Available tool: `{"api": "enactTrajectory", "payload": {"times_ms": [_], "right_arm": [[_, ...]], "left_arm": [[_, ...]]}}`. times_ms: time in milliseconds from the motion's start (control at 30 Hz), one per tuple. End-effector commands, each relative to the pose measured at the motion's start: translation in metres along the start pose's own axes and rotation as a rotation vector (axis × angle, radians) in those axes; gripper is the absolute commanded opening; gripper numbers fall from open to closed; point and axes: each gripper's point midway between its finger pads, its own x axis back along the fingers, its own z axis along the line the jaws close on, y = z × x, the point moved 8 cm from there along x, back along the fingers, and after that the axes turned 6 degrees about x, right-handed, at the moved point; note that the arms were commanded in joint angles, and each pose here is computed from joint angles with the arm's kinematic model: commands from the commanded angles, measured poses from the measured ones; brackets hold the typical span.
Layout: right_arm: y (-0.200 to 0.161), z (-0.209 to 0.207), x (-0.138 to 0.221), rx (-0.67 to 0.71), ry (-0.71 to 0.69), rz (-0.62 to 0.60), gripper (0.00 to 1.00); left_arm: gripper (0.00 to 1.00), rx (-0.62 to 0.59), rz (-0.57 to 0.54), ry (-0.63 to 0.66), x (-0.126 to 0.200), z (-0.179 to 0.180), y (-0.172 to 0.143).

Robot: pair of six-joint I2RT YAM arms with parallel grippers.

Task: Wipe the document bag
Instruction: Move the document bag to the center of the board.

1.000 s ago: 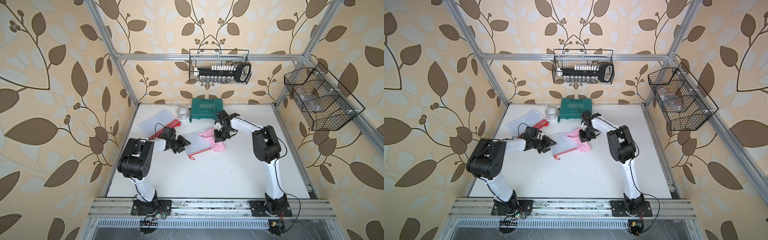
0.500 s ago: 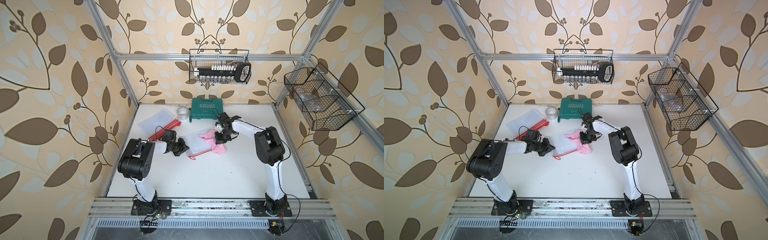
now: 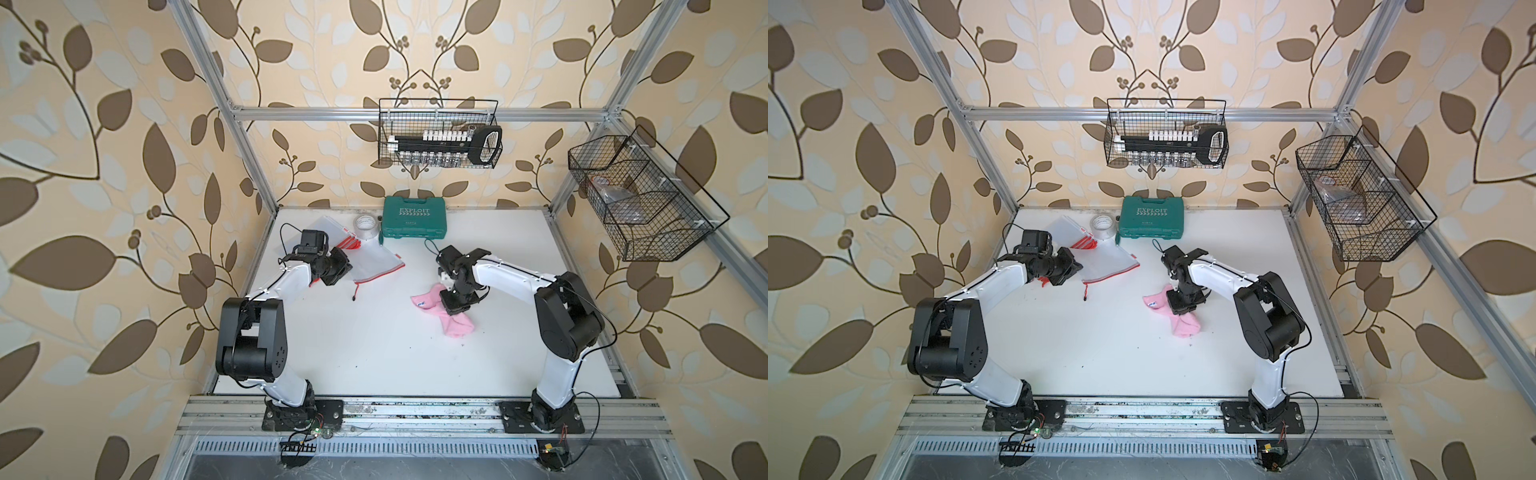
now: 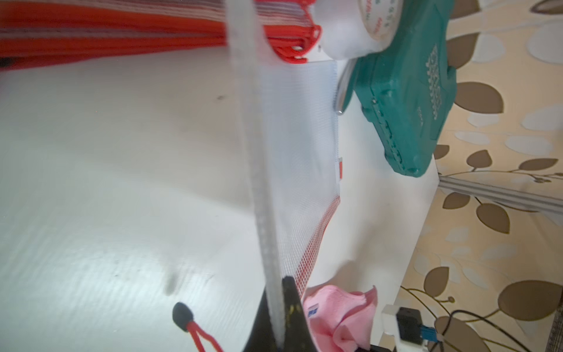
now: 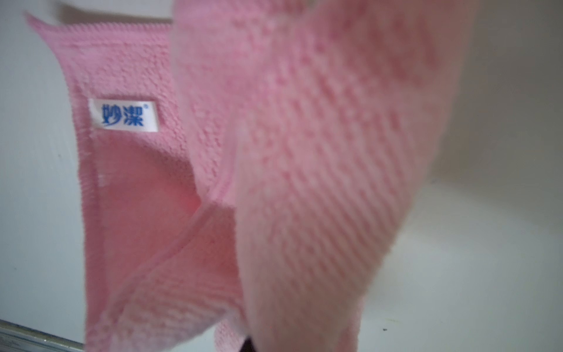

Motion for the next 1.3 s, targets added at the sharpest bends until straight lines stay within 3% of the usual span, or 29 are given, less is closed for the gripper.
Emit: {"api": "enactTrajectory", "payload": {"times_ms": [0, 33, 67, 100, 133, 267, 467, 567, 667, 767, 900, 967, 1000, 1100, 1133, 1200, 1267], "right_arm": [[-0.008, -0.001, 0.001, 0.014, 0.001, -0.025, 0.05], [-0.009, -0.001, 0.002, 0.002, 0.024, -0.042, 0.28], [-0.010, -0.002, 0.005, -0.012, 0.047, -0.058, 0.60], [-0.012, -0.002, 0.009, -0.015, 0.066, -0.075, 0.82], [-0.015, -0.003, 0.016, -0.020, 0.081, -0.101, 0.98], [-0.028, -0.002, 0.042, -0.019, 0.205, -0.175, 0.98], [-0.049, -0.005, 0.059, 0.012, 0.187, -0.183, 0.98], [-0.057, -0.006, 0.044, 0.004, 0.178, -0.060, 0.98], [-0.058, -0.005, 0.064, -0.044, 0.274, -0.220, 0.98], [-0.055, -0.021, 0.061, -0.065, 0.098, -0.146, 0.98], [-0.040, -0.022, 0.079, -0.105, 0.215, -0.284, 0.98], [-0.040, -0.038, 0.066, -0.139, 0.040, -0.152, 0.98], [-0.039, -0.039, 0.067, -0.125, 0.032, -0.098, 0.98], [-0.036, -0.035, 0.094, -0.148, 0.231, -0.321, 0.98], [-0.038, -0.045, 0.090, -0.203, 0.184, -0.309, 0.98], [-0.040, -0.066, 0.083, -0.255, -0.041, -0.197, 0.98], [-0.035, -0.075, 0.098, -0.298, -0.040, -0.314, 0.98]], "left_arm": [[0.00, -0.098, 0.087, -0.051, -0.008, -0.030, -0.022], [0.00, -0.110, 0.097, -0.075, -0.011, -0.038, -0.028], [0.00, -0.128, 0.114, -0.097, -0.014, -0.047, -0.035], [0.00, -0.141, 0.132, -0.116, -0.017, -0.056, -0.041], [0.00, -0.159, 0.154, -0.143, -0.020, -0.065, -0.049], [0.00, -0.218, 0.221, -0.198, -0.040, -0.092, -0.074], [0.00, -0.278, 0.260, -0.257, -0.061, -0.128, -0.090], [0.00, -0.271, 0.267, -0.284, -0.073, -0.138, -0.090], [0.00, -0.285, 0.282, -0.310, -0.085, -0.151, -0.095], [0.00, -0.317, 0.315, -0.332, -0.099, -0.165, -0.106], [0.00, -0.331, 0.387, -0.332, -0.134, -0.172, -0.125], [0.00, -0.341, 0.419, -0.336, -0.152, -0.174, -0.133], [0.00, -0.345, 0.428, -0.335, -0.158, -0.174, -0.137], [0.00, -0.328, 0.469, -0.335, -0.174, -0.176, -0.150], [0.00, -0.338, 0.483, -0.323, -0.181, -0.174, -0.157], [0.00, -0.337, 0.515, -0.293, -0.196, -0.166, -0.167], [0.00, -0.324, 0.554, -0.269, -0.210, -0.156, -0.179]]}}
